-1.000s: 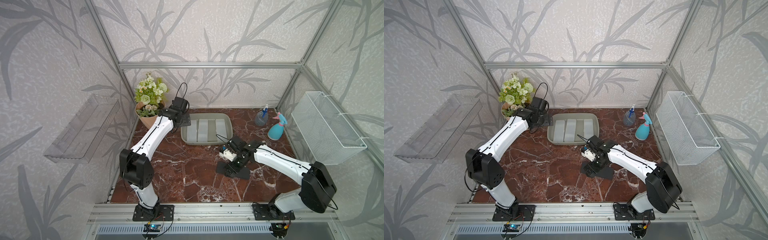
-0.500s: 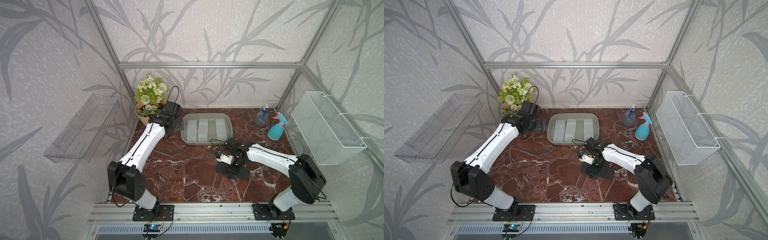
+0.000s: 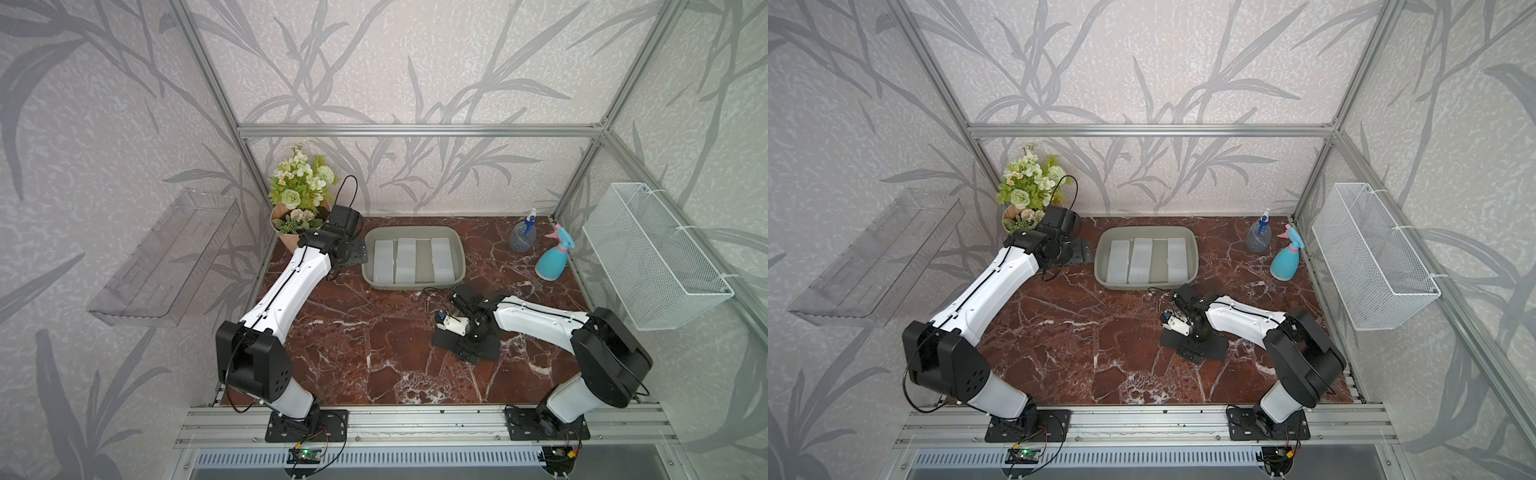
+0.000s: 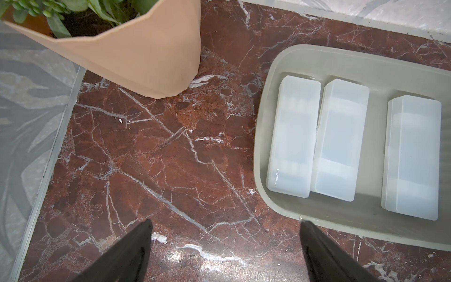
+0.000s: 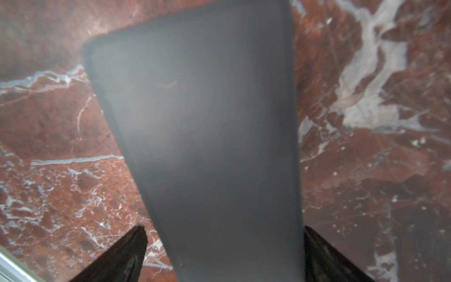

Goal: Put the pencil case into the storage box
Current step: Pick up the pencil case from the center of the board, then place the pencil case at the storage box.

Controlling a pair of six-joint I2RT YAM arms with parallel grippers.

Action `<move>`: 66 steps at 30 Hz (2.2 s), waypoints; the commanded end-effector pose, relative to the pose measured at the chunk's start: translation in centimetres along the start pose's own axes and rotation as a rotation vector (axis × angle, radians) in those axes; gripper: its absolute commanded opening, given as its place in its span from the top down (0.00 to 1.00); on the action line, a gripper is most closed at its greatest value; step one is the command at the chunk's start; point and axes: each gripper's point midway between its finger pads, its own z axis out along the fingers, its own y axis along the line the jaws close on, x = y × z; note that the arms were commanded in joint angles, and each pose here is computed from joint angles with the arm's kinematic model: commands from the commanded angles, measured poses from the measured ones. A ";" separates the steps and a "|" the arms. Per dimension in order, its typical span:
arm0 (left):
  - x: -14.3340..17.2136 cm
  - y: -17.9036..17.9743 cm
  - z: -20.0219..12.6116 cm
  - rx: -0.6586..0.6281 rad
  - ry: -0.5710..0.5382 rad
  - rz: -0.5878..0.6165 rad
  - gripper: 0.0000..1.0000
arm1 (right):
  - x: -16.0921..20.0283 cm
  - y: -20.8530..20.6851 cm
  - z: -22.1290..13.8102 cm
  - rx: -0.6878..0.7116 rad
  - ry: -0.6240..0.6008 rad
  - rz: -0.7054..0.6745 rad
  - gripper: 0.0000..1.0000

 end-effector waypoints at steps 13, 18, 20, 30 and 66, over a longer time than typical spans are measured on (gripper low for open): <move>-0.4 0.4 0.1 -0.020 -0.003 0.015 0.04 | -7.2 -1.2 -8.7 0.054 -0.117 0.090 0.41; -0.2 0.2 0.4 -0.014 0.003 0.008 0.04 | -15.0 -4.5 -16.5 0.166 -0.381 0.216 0.41; -0.3 0.1 0.5 -0.008 0.004 0.006 0.04 | -17.5 -6.2 -17.1 0.201 -0.404 0.272 0.41; -0.1 0.4 -0.1 -0.007 -0.006 0.002 0.04 | -26.1 -17.6 -16.2 0.393 -0.448 0.619 0.39; 0.9 2.7 0.2 -0.050 0.011 -0.032 0.04 | -23.0 -21.1 -1.0 0.152 -0.213 1.225 0.37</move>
